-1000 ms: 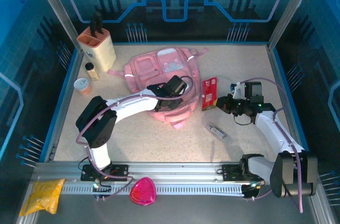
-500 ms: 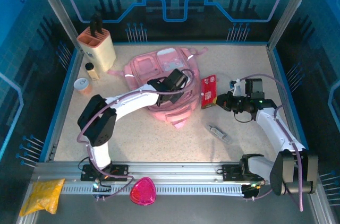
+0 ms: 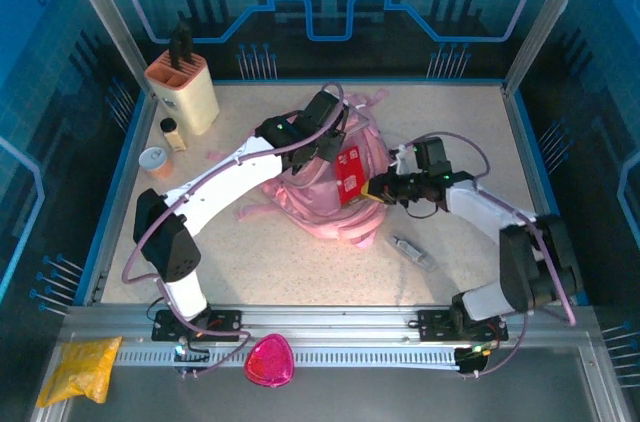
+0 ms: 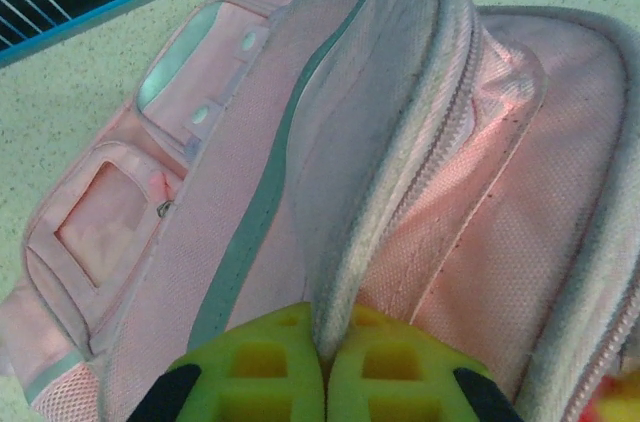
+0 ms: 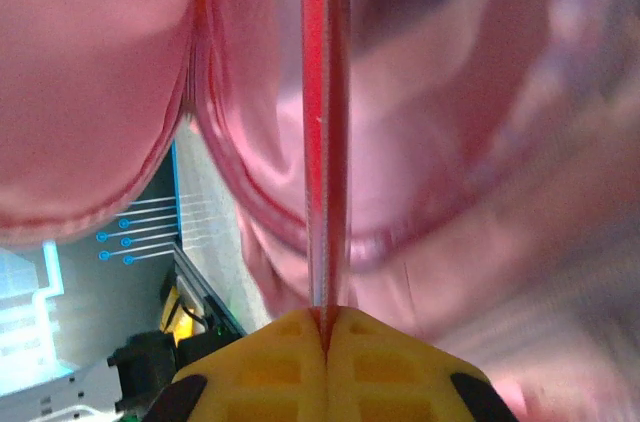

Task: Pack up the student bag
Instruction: Place the personal item in the student bag, then close the student bag at the center of the table.

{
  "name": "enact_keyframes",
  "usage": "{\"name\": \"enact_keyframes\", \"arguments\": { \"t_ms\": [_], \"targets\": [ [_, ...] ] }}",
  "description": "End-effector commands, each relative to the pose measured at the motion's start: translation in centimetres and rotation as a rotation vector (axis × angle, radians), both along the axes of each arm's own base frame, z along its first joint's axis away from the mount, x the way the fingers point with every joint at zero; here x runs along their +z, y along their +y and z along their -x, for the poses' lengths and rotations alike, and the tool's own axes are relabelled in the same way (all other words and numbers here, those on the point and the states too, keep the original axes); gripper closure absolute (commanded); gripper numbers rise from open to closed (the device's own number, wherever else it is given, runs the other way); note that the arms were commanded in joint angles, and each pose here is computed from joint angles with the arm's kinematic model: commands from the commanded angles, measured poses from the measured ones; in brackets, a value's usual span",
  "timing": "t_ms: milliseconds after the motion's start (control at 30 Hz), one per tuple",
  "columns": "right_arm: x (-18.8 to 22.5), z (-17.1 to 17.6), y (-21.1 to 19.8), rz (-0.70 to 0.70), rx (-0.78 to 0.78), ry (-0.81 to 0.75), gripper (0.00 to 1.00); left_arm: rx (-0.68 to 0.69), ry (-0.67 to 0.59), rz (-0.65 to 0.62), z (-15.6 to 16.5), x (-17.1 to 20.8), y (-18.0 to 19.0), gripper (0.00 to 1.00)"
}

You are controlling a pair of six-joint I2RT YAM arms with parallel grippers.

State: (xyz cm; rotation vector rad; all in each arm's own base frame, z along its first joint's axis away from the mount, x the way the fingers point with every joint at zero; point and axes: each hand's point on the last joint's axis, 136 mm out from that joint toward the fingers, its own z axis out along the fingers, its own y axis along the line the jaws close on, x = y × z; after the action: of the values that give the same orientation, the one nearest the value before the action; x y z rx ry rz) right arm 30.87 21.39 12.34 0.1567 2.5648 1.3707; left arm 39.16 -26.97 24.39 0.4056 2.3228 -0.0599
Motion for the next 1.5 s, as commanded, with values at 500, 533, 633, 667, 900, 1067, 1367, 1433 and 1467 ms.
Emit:
{"name": "enact_keyframes", "arguments": {
  "t_ms": [500, 533, 633, 667, 900, 1067, 1367, 1433, 1467],
  "targets": [
    [1.7, -5.0, 1.0, 0.176, -0.022, -0.206, 0.55, 0.107, 0.051, 0.278, -0.8, 1.9, -3.5, 0.95],
    [1.9, -4.4, 0.2, 0.186, -0.033, -0.209, 0.54, 0.106, 0.061, 0.285, -0.6, 1.7, -3.7, 0.87],
    [2.4, -2.5, -2.0, 0.196, -0.073, -0.215, 0.53, 0.078, 0.088, 0.321, 0.4, 1.6, -3.8, 0.63],
    [2.4, -1.8, -2.7, 0.209, -0.082, -0.217, 0.52, 0.084, 0.095, 0.343, 0.8, 1.7, -3.4, 0.58],
    [2.1, 2.8, -5.8, 0.354, -0.085, -0.249, 0.47, 0.217, 0.128, 0.562, 3.9, 0.1, 2.7, 0.44],
    [0.7, 4.9, -3.5, 0.356, 0.028, -0.228, 0.44, 0.396, 0.203, 0.644, 5.0, -5.3, 7.9, 0.43],
    [-2.5, 6.0, 0.8, 0.361, 0.125, -0.188, 0.43, 0.589, 0.306, 0.668, 3.7, -13.1, 11.6, 0.43],
    [-3.1, 5.7, 1.1, 0.368, 0.123, -0.181, 0.42, 0.606, 0.321, 0.664, 3.1, -14.0, 11.7, 0.44],
    [-3.2, 5.5, 1.2, 0.367, 0.122, -0.18, 0.42, 0.615, 0.331, 0.666, 3.0, -14.4, 11.7, 0.45]
  ]
}}
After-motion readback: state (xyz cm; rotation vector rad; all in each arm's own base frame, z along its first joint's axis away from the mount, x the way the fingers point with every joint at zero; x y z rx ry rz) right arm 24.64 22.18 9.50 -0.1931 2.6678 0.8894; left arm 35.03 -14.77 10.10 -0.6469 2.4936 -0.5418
